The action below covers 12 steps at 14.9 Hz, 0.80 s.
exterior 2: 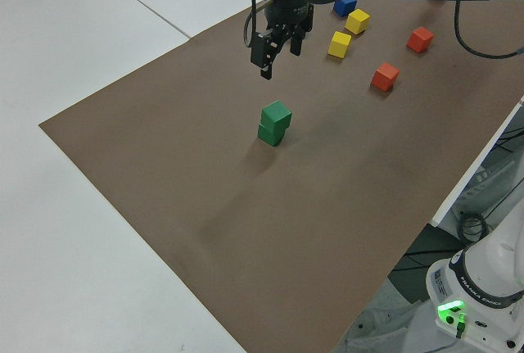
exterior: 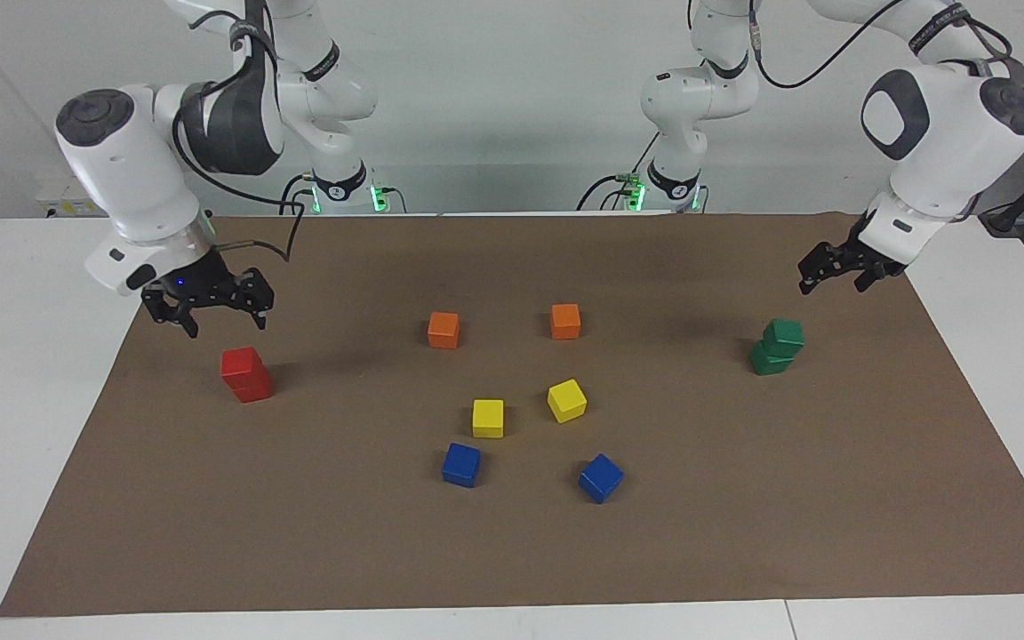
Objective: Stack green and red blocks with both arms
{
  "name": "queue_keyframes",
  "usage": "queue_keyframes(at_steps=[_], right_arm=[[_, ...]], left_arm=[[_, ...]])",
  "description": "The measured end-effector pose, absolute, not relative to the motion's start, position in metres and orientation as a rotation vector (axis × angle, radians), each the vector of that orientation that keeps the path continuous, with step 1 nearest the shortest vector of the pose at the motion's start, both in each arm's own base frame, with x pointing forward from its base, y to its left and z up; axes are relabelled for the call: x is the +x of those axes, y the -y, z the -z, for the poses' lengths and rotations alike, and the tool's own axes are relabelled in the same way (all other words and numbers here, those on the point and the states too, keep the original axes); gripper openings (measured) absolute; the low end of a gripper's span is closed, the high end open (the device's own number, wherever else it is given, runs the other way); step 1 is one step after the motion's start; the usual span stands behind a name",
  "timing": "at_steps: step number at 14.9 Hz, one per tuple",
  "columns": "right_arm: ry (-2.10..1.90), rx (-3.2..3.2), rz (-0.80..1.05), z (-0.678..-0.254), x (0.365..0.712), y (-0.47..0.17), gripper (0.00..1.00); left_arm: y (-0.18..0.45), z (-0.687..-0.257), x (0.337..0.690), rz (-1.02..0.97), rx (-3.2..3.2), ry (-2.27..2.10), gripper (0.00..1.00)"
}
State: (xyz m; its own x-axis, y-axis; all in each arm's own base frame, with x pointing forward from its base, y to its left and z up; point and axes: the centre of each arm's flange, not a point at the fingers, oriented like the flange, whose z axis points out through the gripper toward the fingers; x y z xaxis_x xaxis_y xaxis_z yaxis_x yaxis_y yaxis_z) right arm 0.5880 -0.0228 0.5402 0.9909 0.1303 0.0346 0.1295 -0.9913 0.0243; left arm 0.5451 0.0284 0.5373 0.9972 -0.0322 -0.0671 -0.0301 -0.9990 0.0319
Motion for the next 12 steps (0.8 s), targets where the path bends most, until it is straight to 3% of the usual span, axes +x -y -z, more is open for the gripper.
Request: queue_keyframes(at_steps=[5, 12], right_arm=[[-0.196, 3.109, -0.047, -0.612, 0.561, 0.022, 1.00], [-0.150, 3.119, -0.007, -0.629, 0.544, 0.036, 1.00]], left_arm=[[-0.009, -0.587, 0.514, 0.128, 3.113, 0.074, 1.00], [0.017, -0.599, 0.528, 0.142, 3.114, 0.108, 1.00]])
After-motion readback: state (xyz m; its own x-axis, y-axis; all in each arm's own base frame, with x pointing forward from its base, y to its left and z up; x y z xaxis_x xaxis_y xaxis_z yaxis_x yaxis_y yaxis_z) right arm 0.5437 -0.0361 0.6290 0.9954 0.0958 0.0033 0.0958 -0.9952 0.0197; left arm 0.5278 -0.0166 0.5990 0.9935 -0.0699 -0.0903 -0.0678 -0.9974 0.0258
